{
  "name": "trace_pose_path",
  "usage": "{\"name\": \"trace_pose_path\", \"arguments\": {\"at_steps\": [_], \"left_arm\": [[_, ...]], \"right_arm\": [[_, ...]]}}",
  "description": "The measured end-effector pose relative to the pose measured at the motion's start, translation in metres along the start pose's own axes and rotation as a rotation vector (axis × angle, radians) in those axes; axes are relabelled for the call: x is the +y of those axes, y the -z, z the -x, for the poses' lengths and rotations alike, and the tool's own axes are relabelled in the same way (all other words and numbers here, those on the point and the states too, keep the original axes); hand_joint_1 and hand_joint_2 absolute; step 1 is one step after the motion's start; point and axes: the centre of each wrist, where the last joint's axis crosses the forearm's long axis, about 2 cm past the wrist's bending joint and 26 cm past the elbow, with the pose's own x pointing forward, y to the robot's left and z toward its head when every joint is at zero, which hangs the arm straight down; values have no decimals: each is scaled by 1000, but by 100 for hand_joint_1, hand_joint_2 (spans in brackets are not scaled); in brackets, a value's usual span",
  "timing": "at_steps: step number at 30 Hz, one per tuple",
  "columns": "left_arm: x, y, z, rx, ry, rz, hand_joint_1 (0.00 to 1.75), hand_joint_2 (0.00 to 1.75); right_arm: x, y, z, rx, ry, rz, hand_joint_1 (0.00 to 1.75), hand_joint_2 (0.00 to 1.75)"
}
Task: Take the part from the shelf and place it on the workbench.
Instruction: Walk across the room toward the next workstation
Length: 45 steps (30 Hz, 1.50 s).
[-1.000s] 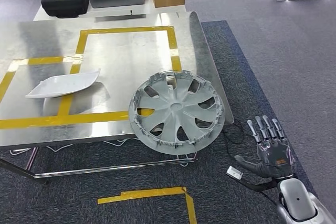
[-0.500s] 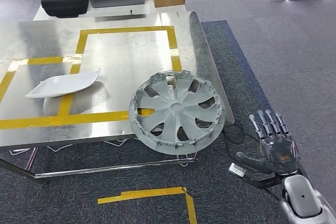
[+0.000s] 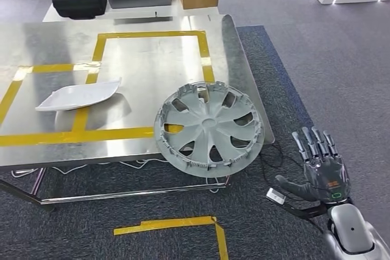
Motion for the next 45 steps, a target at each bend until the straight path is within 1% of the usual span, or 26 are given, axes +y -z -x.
{"name": "trace_pose_path", "arguments": {"at_steps": [10, 23, 26, 30, 34, 37, 40, 42, 45], "left_arm": [[0, 0, 0, 1, -7, -3, 0, 0], [1, 0, 0, 3, -14, -6, 0, 0], [1, 0, -1, 1, -19, -12, 0, 0], [0, 0, 0, 3, -29, -22, 0, 0], [-1, 0, 0, 3, -42, -33, 0, 0], [-3, -1, -1, 5, -58, -44, 0, 0], [-5, -1, -4, 2, -72, -52, 0, 0], [-7, -1, -4, 2, -78, -56, 0, 0], [-8, -2, -4, 6, -86, -62, 0, 0]], "right_arm": [[2, -7, 0, 53, 0, -23, 0, 0], [4, -11, -3, 84, 7, -41, 0, 0], [6, -15, -5, 121, 46, -59, 0, 0], [13, -26, -6, 200, 166, -100, 0, 0], [32, -53, -9, 307, 302, -175, 0, 0], [53, -84, -9, 403, 369, -265, 0, 0], [75, -123, -11, 547, 429, -373, 0, 0], [85, -153, -19, 662, 469, -466, 0, 0], [89, -190, -42, 829, 528, -611, 0, 0]]}}
